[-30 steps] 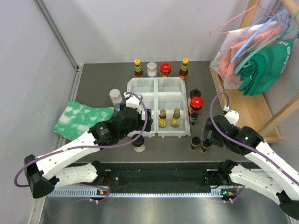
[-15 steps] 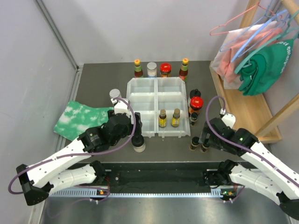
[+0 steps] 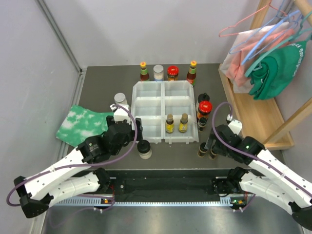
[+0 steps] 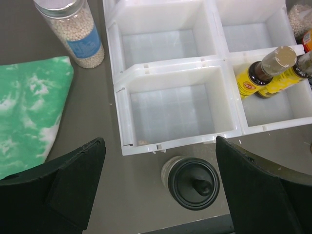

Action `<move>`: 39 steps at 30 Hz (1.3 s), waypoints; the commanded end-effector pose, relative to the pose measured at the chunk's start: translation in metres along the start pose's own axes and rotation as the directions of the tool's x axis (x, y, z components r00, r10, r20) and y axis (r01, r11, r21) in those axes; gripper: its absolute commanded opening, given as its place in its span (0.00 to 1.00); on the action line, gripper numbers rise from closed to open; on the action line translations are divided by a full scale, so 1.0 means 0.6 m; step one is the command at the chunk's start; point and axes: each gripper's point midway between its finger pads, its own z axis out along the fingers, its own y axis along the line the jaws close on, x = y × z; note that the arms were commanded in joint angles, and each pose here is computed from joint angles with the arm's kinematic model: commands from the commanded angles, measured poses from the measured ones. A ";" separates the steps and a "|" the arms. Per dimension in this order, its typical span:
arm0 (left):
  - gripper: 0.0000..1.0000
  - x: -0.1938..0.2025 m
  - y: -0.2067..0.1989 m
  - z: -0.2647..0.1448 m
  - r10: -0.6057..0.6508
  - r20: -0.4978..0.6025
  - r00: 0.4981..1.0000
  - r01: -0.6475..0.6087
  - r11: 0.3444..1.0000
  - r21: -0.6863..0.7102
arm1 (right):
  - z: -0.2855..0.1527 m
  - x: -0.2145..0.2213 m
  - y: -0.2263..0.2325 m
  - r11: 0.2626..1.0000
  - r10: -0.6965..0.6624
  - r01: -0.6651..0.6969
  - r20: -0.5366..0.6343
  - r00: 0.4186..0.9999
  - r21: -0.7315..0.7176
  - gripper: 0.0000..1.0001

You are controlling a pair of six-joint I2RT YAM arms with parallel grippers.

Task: Organize the condiment bottles
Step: Pick up the bottle from the corner of the board.

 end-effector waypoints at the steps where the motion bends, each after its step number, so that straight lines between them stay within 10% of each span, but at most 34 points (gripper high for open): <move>1: 0.99 -0.042 0.010 -0.006 -0.004 0.101 0.995 0.006 1.000 -0.028 | 0.015 0.005 -0.006 1.000 -0.006 0.006 -0.002 1.000 0.029 0.79; 13: 0.99 -0.053 0.022 -0.006 -0.032 0.144 0.989 0.042 0.997 -0.067 | -0.039 -0.050 -0.018 0.999 0.039 -0.042 0.112 0.993 0.024 0.73; 39: 0.99 -0.063 0.004 0.029 0.030 0.164 0.986 -0.014 0.995 -0.100 | 0.009 0.004 -0.008 0.998 -0.005 0.007 -0.026 1.000 0.066 0.61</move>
